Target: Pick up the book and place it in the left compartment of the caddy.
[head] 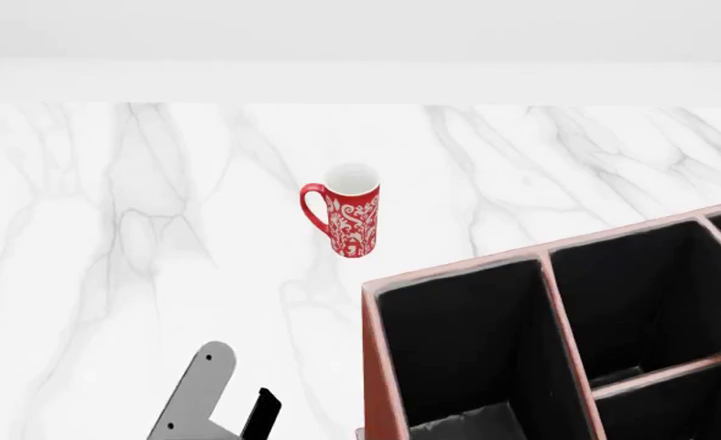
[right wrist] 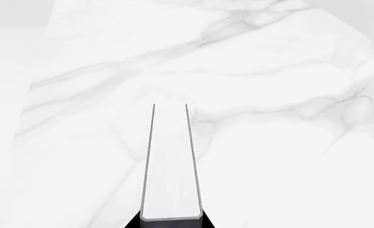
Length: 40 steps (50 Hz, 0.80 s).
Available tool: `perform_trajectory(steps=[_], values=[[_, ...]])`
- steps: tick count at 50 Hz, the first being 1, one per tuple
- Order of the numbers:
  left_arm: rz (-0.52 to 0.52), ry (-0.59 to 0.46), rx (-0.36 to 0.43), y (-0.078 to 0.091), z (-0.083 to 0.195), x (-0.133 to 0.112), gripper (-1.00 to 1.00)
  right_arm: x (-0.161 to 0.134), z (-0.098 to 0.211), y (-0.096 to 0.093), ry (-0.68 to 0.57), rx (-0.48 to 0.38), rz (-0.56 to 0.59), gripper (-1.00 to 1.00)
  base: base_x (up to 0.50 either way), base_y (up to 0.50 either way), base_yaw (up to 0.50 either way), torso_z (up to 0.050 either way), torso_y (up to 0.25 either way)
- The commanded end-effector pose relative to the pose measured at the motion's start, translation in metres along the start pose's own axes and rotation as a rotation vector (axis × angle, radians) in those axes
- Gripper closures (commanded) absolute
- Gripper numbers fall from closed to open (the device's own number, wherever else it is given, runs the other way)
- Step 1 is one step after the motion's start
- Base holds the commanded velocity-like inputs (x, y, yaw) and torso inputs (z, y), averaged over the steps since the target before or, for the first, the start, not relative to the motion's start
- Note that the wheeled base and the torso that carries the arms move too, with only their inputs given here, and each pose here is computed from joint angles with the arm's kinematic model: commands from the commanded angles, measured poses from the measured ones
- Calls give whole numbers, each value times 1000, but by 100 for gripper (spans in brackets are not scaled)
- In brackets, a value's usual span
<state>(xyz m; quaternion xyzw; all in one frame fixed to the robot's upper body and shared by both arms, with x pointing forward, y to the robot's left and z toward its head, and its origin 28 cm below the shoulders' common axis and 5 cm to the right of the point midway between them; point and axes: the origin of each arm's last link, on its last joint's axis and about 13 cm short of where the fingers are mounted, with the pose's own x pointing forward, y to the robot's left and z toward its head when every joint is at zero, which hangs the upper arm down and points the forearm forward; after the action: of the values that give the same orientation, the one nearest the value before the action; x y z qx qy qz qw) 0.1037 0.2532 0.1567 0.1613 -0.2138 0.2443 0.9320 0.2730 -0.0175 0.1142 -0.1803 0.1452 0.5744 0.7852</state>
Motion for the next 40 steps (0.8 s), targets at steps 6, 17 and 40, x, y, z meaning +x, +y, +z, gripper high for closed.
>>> perform_trajectory(steps=[6,17,40], values=[[-1,-3,-2,0,0,0,-100,-14,27,3,-229,-85,-101,100,0,0,0,0,2],[-2,-5,-1,0,0,0,-100,-27,39,-1,-308,-66,-136,100,0,0,0,0,1],[-4,-4,-6,-1,1,0,-100,-55,57,-11,-404,-38,-265,100,0,0,0,0,1]])
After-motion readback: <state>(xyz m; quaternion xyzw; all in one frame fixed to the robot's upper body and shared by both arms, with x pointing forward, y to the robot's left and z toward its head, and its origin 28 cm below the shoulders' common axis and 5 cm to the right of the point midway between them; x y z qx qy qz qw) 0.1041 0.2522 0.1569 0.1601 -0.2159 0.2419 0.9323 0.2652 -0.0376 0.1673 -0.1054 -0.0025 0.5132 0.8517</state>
